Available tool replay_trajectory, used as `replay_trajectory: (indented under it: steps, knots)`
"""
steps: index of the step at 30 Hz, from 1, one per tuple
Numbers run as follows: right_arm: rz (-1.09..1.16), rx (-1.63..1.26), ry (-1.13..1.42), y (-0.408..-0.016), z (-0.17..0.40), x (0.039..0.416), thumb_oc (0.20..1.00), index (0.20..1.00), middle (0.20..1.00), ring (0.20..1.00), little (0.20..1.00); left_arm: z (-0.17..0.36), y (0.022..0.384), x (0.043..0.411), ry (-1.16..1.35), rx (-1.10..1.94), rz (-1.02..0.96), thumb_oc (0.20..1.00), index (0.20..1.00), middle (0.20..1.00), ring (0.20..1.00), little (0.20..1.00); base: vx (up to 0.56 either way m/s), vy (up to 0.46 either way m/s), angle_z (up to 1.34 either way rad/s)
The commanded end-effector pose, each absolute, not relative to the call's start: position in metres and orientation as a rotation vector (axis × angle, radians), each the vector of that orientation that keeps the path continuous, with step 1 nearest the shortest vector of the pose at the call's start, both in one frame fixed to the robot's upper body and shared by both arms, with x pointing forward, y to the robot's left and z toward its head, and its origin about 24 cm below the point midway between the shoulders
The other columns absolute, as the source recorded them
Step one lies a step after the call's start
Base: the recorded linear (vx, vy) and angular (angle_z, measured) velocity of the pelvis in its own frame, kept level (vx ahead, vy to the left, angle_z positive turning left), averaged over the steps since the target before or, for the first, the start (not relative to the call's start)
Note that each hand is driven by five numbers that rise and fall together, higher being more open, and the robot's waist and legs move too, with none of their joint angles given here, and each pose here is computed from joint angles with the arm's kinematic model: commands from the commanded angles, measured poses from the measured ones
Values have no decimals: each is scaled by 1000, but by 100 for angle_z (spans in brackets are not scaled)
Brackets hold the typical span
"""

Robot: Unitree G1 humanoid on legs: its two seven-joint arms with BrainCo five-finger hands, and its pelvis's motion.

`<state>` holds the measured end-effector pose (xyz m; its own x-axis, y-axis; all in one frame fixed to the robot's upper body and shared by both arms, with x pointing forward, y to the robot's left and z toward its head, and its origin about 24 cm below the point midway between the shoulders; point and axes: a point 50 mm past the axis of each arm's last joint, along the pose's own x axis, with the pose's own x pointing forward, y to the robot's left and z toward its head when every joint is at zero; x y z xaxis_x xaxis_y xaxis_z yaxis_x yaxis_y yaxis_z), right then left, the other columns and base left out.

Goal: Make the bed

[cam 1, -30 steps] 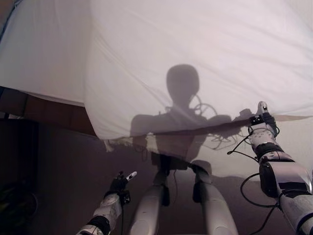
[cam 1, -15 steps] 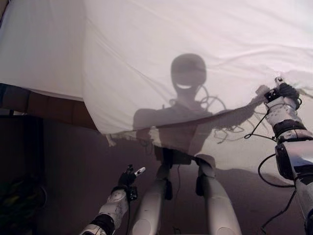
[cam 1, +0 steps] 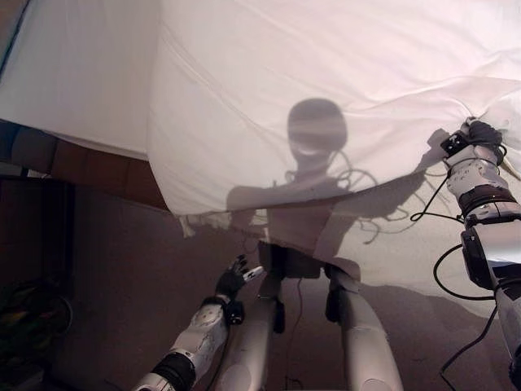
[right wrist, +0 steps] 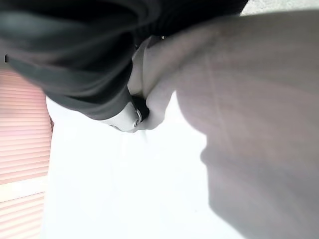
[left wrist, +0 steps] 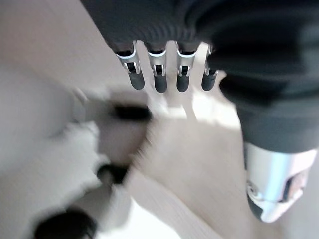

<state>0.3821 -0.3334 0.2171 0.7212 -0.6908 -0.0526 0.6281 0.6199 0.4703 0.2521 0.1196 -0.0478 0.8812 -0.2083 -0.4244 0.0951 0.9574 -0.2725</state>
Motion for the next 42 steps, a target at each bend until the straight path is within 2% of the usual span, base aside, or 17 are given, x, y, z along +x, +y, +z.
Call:
replay_trajectory:
  steps: [1, 2, 4, 5, 7, 8, 12, 14, 18, 23, 29, 37, 42]
  knots:
    - [-646, 439, -354, -324, 270, 383, 200, 200, 200, 200, 200, -37, 111, 248, 445, -370, -232, 1000, 1000, 1000, 1000, 1000, 0, 0, 0]
    - [-646, 439, -354, -324, 270, 383, 200, 200, 200, 200, 200, -37, 111, 248, 445, -370, -232, 1000, 1000, 1000, 1000, 1000, -5, 37, -3]
    - [-552, 506, -374, -300, 267, 391, 200, 200, 200, 200, 200, -18, 87, 249, 423, -494, -337, 1000, 1000, 1000, 1000, 1000, -37, 81, -5]
    - [-470, 545, -389, -277, 265, 396, 200, 200, 200, 200, 200, -6, 67, 249, 430, -575, -419, 1000, 1000, 1000, 1000, 1000, -23, 71, -5]
    - [-448, 564, -388, -270, 263, 397, 200, 200, 200, 200, 200, 0, 59, 250, 423, -601, -449, 1000, 1000, 1000, 1000, 1000, -11, 77, -9]
    - [-379, 583, -398, -251, 262, 399, 200, 200, 200, 200, 200, 7, 40, 251, 452, -670, -504, 1000, 1000, 1000, 1000, 1000, -46, 106, -18]
    - [-311, 614, -396, -232, 254, 400, 200, 200, 200, 200, 200, 15, 20, 257, 489, -744, -532, 1000, 1000, 1000, 1000, 1000, -40, 68, -27]
    - [-228, 632, -390, -210, 245, 396, 200, 200, 200, 200, 200, 20, 0, 263, 544, -872, -512, 1000, 1000, 1000, 1000, 1000, -24, 55, -22]
    - [-183, 640, -391, -199, 236, 390, 200, 200, 200, 200, 200, 25, -12, 270, 573, -970, -469, 1000, 1000, 1000, 1000, 1000, -10, 31, -26]
    - [-121, 664, -405, -187, 225, 379, 200, 200, 200, 200, 200, 38, -16, 284, 543, -1054, -405, 1000, 1000, 1000, 1000, 1000, -12, 12, -26]
    - [-129, 657, -407, -191, 209, 367, 200, 200, 200, 200, 200, 57, -14, 302, 473, -1129, -343, 1000, 1000, 1000, 1000, 1000, -1, -16, -5]
    - [-179, 677, -373, -199, 185, 358, 200, 200, 200, 200, 200, 85, 12, 327, 315, -1243, -242, 1000, 1000, 1000, 1000, 1000, -6, -36, 8]
    - [-210, 709, -350, -202, 172, 354, 200, 200, 200, 200, 200, 89, 41, 334, 225, -1302, -146, 1000, 1000, 1000, 1000, 1000, -8, -43, 9]
